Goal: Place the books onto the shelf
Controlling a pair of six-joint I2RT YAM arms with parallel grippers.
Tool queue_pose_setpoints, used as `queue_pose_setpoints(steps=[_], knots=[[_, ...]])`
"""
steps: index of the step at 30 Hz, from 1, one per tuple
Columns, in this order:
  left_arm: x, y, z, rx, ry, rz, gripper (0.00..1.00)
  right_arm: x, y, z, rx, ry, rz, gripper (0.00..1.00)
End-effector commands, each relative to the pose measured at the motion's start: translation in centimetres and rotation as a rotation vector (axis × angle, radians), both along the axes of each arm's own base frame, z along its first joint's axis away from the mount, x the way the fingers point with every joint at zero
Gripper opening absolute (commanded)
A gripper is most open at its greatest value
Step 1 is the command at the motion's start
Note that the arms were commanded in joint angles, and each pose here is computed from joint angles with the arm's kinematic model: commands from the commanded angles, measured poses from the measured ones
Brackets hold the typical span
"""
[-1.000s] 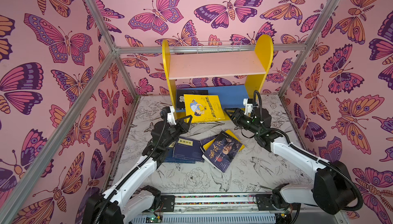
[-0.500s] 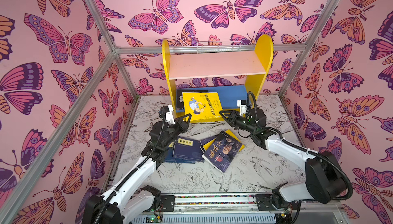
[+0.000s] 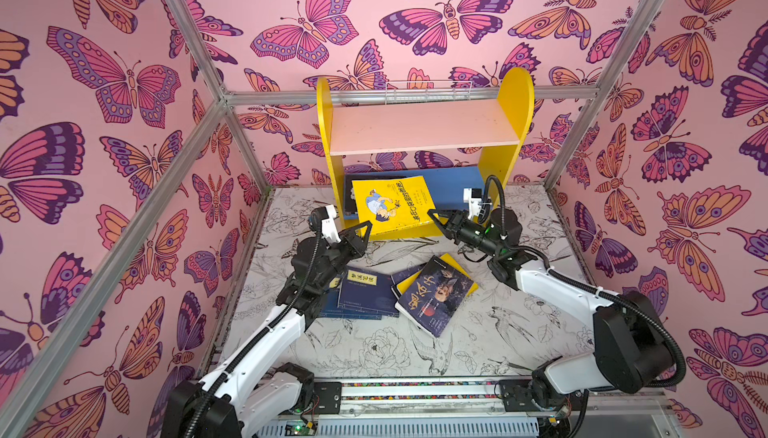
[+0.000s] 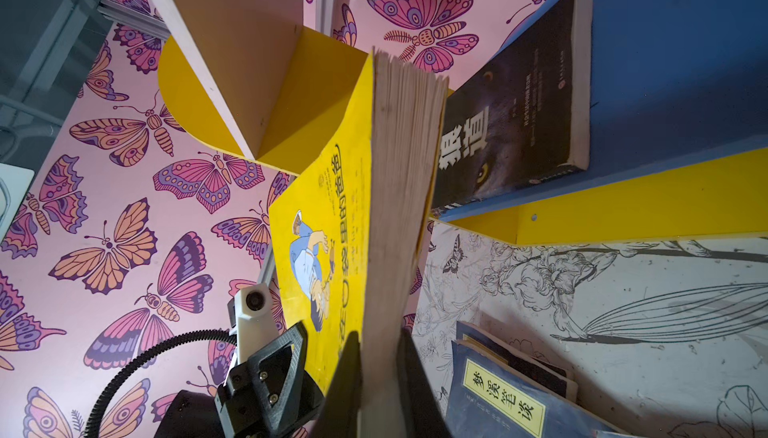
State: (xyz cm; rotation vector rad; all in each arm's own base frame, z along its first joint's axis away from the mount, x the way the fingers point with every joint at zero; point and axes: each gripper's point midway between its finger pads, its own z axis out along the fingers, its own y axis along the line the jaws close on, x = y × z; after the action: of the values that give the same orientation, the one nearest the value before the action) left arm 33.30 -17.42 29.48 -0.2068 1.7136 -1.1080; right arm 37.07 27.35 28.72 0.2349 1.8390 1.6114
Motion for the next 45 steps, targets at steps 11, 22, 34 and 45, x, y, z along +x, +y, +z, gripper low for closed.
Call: queue_pose_setpoints(steps=[11,22,34,45], knots=[[-1.9,8.2,-6.5,0.128,0.275,0.358,0.71,1.9,0.1,3.6,0.064,-0.116,-0.080,0.00],[-8.1,15.6,-13.8,0.254,0.603,0.649,0.71,8.0,1.3,1.6,0.054,-0.087,-0.198,0.00],[-8.4,15.5,-14.7,0.261,0.632,0.641,0.71,12.5,5.4,-0.5,0.015,-0.089,-0.207,0.00],[-8.5,15.5,-14.9,0.261,0.633,0.636,0.71,13.1,8.3,-3.8,-0.046,-0.037,-0.190,0.00]])
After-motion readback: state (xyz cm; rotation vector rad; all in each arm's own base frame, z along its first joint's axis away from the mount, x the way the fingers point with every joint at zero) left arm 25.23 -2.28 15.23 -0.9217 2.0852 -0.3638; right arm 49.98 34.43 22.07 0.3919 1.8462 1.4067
